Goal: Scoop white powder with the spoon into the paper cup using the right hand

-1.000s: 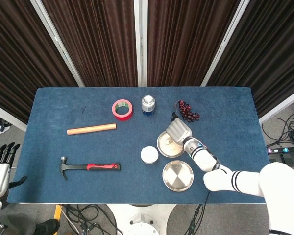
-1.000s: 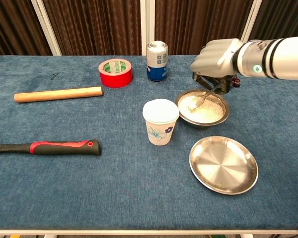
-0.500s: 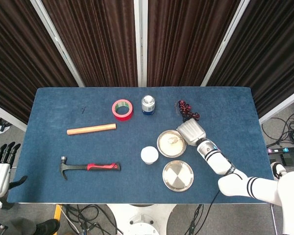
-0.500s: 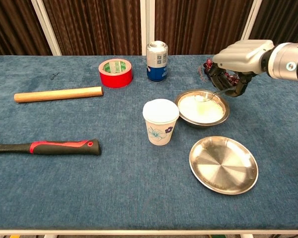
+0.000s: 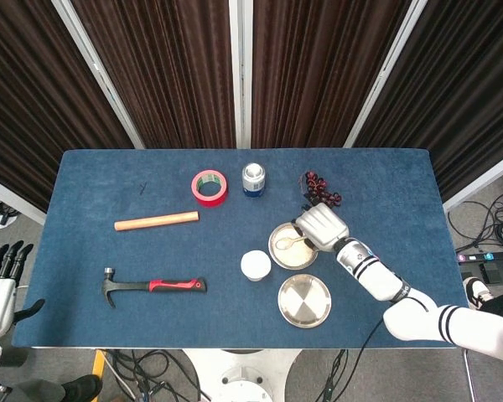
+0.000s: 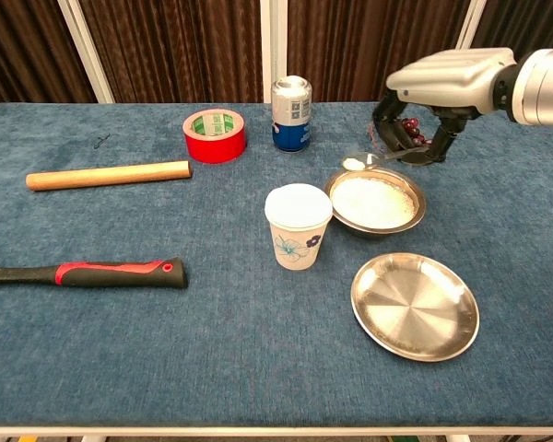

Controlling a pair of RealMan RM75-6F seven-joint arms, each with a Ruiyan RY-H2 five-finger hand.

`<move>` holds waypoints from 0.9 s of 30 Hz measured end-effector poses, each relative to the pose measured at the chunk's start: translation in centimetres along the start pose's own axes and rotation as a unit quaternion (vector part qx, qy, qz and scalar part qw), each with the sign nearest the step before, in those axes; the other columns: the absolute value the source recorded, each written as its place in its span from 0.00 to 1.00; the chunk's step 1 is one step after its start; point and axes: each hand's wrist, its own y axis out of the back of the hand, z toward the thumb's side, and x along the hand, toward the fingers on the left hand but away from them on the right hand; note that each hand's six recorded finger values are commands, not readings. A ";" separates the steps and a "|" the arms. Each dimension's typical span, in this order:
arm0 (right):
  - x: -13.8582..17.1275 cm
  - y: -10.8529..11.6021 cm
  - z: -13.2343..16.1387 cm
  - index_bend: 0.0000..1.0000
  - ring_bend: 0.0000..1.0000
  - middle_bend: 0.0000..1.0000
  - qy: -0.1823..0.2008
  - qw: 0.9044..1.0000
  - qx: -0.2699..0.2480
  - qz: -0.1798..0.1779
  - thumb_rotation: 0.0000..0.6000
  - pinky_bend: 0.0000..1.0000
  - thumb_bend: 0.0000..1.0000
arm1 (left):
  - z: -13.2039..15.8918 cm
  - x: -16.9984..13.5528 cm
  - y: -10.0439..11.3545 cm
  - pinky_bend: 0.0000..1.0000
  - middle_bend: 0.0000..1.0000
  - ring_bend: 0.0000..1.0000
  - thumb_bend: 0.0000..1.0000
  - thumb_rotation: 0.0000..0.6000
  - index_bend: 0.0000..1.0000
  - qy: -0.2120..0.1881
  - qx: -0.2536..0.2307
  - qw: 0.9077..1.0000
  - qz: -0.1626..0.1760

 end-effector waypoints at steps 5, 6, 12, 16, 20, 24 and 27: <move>-0.5 1.2 2.3 0.64 0.29 0.60 0.036 0.999 0.030 0.000 1.00 0.08 0.32 | -0.1 -0.1 0.0 0.12 0.18 0.04 0.02 1.00 0.13 0.000 -0.001 1.000 0.001; -0.6 1.4 2.8 0.64 0.29 0.60 0.042 0.998 0.042 0.001 1.00 0.08 0.32 | -0.1 -0.1 0.0 0.12 0.18 0.04 0.02 1.00 0.13 0.000 -0.002 1.000 0.001; -1.5 2.1 5.3 0.64 0.29 0.60 0.071 0.990 0.122 -0.002 1.00 0.07 0.32 | -0.1 -0.1 -0.1 0.12 0.18 0.04 0.02 1.00 0.13 0.001 -0.006 1.000 0.002; -2.0 2.6 7.1 0.65 0.29 0.60 0.090 0.978 0.189 -0.010 1.00 0.07 0.32 | -0.3 -0.2 -0.2 0.12 0.18 0.04 0.02 1.00 0.13 0.004 -0.009 1.000 0.002; -2.2 3.0 8.8 0.65 0.29 0.60 0.105 0.958 0.264 -0.022 1.00 0.05 0.32 | -0.5 -0.3 -0.3 0.12 0.18 0.04 0.02 1.00 0.13 0.006 -0.013 1.000 0.002; -2.3 3.3 10.2 0.65 0.29 0.60 0.115 0.929 0.349 -0.038 1.00 0.04 0.32 | -0.6 -0.3 -0.5 0.12 0.18 0.04 0.02 1.00 0.13 0.006 -0.016 1.000 0.002; -2.3 3.4 11.1 0.65 0.29 0.60 0.118 0.902 0.412 -0.052 1.00 0.03 0.32 | -0.6 -0.3 -0.6 0.12 0.18 0.04 0.02 1.00 0.13 0.005 -0.017 1.000 0.003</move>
